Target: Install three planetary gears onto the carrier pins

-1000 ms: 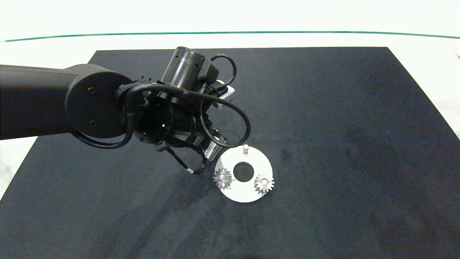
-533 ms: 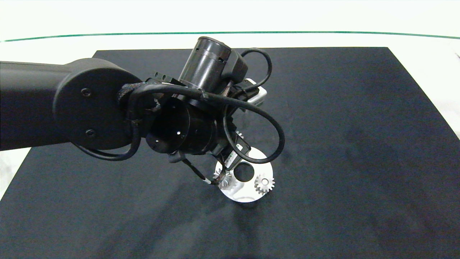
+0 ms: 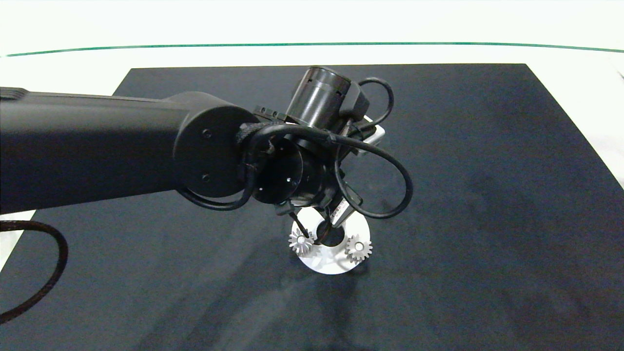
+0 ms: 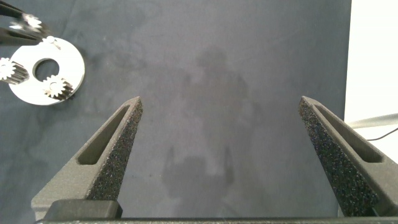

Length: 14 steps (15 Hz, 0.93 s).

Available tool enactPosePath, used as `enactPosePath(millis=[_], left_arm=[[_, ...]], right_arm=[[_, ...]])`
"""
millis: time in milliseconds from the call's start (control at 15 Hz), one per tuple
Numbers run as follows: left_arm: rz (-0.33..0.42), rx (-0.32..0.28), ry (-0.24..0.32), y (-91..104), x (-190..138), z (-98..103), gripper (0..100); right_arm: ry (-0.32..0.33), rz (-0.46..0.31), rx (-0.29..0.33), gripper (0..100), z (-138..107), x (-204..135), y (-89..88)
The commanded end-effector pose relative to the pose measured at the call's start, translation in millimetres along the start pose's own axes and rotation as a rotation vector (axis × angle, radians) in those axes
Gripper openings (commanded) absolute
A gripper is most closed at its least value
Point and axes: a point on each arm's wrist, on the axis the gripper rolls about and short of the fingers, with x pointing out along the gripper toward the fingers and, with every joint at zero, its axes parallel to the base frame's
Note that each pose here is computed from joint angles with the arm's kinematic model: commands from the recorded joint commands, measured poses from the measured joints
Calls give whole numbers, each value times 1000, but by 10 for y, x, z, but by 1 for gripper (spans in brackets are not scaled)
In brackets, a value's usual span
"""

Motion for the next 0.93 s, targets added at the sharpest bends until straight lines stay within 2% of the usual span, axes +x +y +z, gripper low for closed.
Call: enactPosePath(millis=[67,933], left_arm=[[-6,12,27,-54,141,-21,19],[32,13,42,111,221,-103,19]], right_arm=[[-11,-6,3,100,8,-10,-5],[-17,-5,-1,100,5,-28,-12]])
